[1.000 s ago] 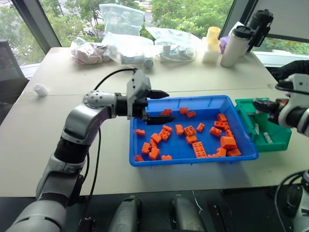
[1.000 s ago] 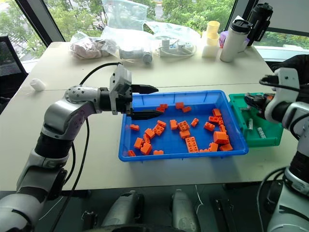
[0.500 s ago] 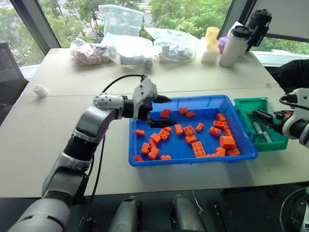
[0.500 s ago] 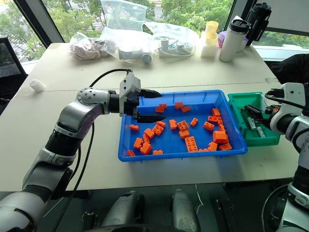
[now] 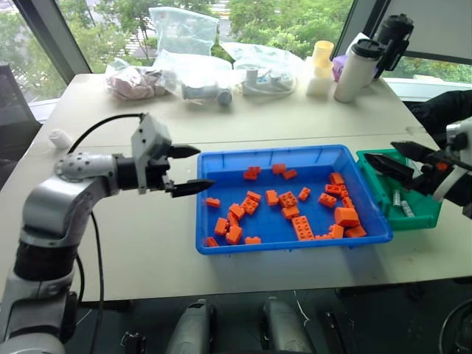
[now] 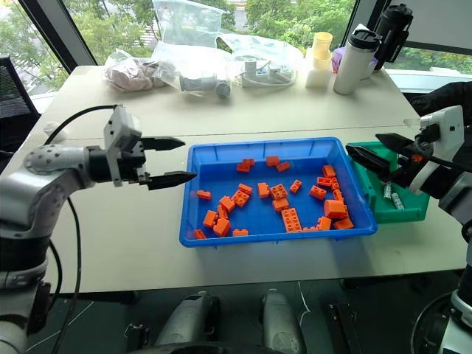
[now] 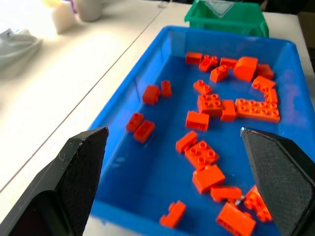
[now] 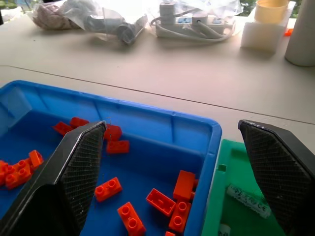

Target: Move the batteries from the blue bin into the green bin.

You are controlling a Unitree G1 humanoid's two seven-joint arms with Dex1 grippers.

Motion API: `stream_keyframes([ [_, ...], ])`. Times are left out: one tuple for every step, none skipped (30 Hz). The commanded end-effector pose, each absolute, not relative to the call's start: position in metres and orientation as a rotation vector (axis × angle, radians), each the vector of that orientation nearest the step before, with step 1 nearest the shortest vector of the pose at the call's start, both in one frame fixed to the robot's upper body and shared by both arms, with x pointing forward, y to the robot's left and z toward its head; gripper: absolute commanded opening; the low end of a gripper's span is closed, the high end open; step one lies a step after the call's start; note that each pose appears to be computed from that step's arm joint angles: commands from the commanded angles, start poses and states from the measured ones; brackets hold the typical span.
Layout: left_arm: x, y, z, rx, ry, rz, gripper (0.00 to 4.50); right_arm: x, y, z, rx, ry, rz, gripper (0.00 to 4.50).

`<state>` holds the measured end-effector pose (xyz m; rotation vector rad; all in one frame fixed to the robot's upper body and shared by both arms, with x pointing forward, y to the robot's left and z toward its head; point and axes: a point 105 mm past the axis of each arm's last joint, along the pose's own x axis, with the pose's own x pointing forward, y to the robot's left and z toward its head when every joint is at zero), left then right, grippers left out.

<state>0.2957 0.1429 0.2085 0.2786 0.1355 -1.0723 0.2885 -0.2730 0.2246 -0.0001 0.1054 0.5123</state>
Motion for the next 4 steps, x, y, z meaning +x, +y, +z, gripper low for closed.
stream_keyframes([
  [0.2770,0.1538,0.2194,0.263,0.122,-1.015,4.50,0.2725,-0.2670,0.2372,-0.014,0.066,0.597,4.45],
  [0.2744,0.1549,0.2191,0.249,0.122,-1.003,4.50,0.2711,-0.2648,0.2335,-0.014,0.079,0.613,4.45],
  [0.2733,0.1545,0.2204,0.231,0.109,-0.995,4.50,0.2713,-0.2626,0.2302,-0.017,0.085,0.624,4.45],
  [0.2734,0.1538,0.2219,0.212,0.095,-0.988,4.50,0.2727,-0.2607,0.2278,-0.017,0.086,0.629,4.45],
])
